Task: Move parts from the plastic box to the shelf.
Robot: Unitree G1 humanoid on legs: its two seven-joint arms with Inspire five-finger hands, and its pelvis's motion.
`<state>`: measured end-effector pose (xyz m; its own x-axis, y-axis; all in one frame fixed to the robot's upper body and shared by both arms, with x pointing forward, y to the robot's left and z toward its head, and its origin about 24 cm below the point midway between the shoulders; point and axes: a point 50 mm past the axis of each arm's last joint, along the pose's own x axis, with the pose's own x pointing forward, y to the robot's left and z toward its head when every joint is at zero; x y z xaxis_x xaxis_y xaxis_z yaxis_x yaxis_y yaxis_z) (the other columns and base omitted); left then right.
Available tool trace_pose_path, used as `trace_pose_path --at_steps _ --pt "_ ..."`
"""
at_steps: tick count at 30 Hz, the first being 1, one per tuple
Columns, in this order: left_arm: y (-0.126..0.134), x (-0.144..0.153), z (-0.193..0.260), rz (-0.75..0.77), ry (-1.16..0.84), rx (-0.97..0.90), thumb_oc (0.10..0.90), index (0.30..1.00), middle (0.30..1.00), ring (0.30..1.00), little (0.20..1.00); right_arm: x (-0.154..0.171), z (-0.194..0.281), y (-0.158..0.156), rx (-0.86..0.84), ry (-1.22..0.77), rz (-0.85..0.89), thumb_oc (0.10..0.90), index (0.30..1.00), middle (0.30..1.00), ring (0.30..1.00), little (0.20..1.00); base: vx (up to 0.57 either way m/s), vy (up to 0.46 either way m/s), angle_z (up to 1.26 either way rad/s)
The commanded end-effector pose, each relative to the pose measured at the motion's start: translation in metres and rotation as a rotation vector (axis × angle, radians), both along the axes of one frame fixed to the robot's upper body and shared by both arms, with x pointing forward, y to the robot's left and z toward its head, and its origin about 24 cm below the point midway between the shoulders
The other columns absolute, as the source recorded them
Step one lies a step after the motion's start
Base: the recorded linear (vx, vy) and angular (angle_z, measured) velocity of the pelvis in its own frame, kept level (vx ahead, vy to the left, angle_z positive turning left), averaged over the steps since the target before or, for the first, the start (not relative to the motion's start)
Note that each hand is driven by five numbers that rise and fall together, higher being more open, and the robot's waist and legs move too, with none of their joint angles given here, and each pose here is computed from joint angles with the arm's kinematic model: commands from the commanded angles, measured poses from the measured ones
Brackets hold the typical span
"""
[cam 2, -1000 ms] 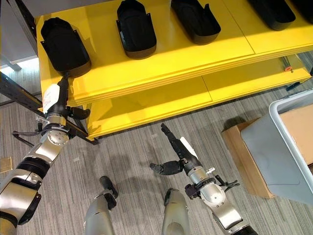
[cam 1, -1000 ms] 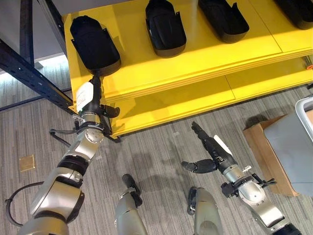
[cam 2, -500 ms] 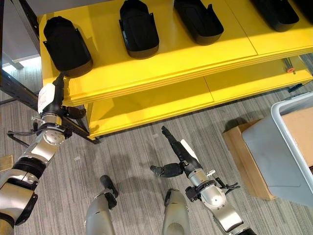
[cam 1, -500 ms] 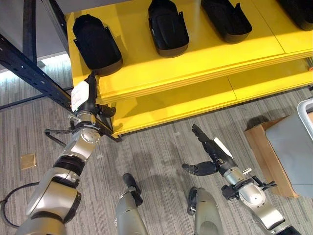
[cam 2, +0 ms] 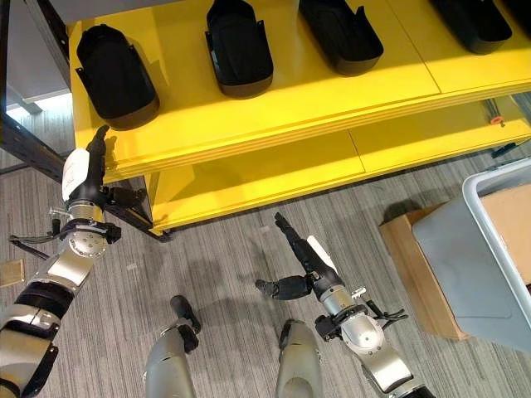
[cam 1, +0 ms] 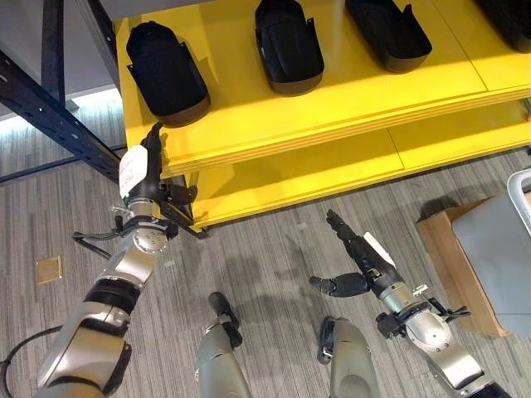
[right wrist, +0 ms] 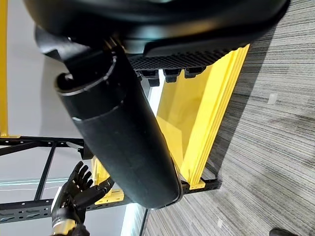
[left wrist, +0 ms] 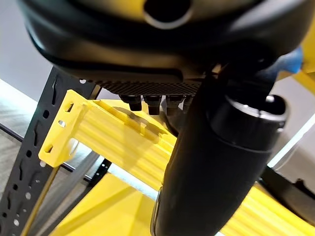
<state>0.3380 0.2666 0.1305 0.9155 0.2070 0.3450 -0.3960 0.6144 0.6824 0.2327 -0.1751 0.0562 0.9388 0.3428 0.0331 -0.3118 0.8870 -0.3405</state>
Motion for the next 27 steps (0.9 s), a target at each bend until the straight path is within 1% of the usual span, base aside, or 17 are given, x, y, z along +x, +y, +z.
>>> trace_pose_path --at_steps 1,6,9,12,16,22,25,27 --pt "0.005 0.001 0.068 -0.004 -0.281 0.056 0.9 1.0 1.0 1.0 1.0 0.013 0.053 0.001 0.103 -0.281 -0.001 0.9 1.0 1.0 1.0 1.0 0.0 0.0 0.0" --pt "-0.006 -0.001 0.074 -0.044 -0.338 -0.001 0.9 1.0 1.0 1.0 1.0 0.016 0.054 0.001 0.099 -0.283 -0.01 0.9 1.0 1.0 1.0 1.0 0.0 0.0 0.0" --pt "-0.018 -0.001 0.089 -0.093 -0.425 -0.114 0.9 1.0 1.0 1.0 1.0 0.017 0.054 0.004 0.1 -0.281 -0.003 0.9 1.0 1.0 1.0 1.0 0.0 0.0 0.0" --pt "-0.024 0.001 0.096 -0.12 -0.473 -0.228 0.9 1.0 1.0 1.0 1.0 0.017 0.053 0.007 0.103 -0.274 0.008 0.9 1.0 1.0 1.0 1.0 0.0 0.0 0.0" --pt "-0.039 0.011 0.117 -0.199 -0.527 -0.365 0.9 1.0 1.0 1.0 1.0 0.016 0.051 0.012 0.098 -0.253 0.037 0.9 1.0 1.0 1.0 1.0 0.0 0.0 0.0" --pt "-0.06 0.027 0.147 -0.288 -0.56 -0.494 0.9 1.0 1.0 1.0 1.0 0.012 0.046 0.014 0.084 -0.227 0.065 0.9 1.0 1.0 1.0 1.0 0.0 0.0 0.0" --pt "-0.064 0.032 0.154 -0.297 -0.556 -0.513 0.9 1.0 1.0 1.0 1.0 0.011 0.045 0.014 0.085 -0.222 0.067 0.9 1.0 1.0 1.0 1.0 0.01 0.006 -0.01" --pt "-0.066 0.039 0.161 -0.297 -0.546 -0.56 0.9 1.0 1.0 1.0 1.0 0.01 0.043 0.016 0.083 -0.21 0.079 0.9 1.0 1.0 1.0 1.0 0.0 0.0 0.0"
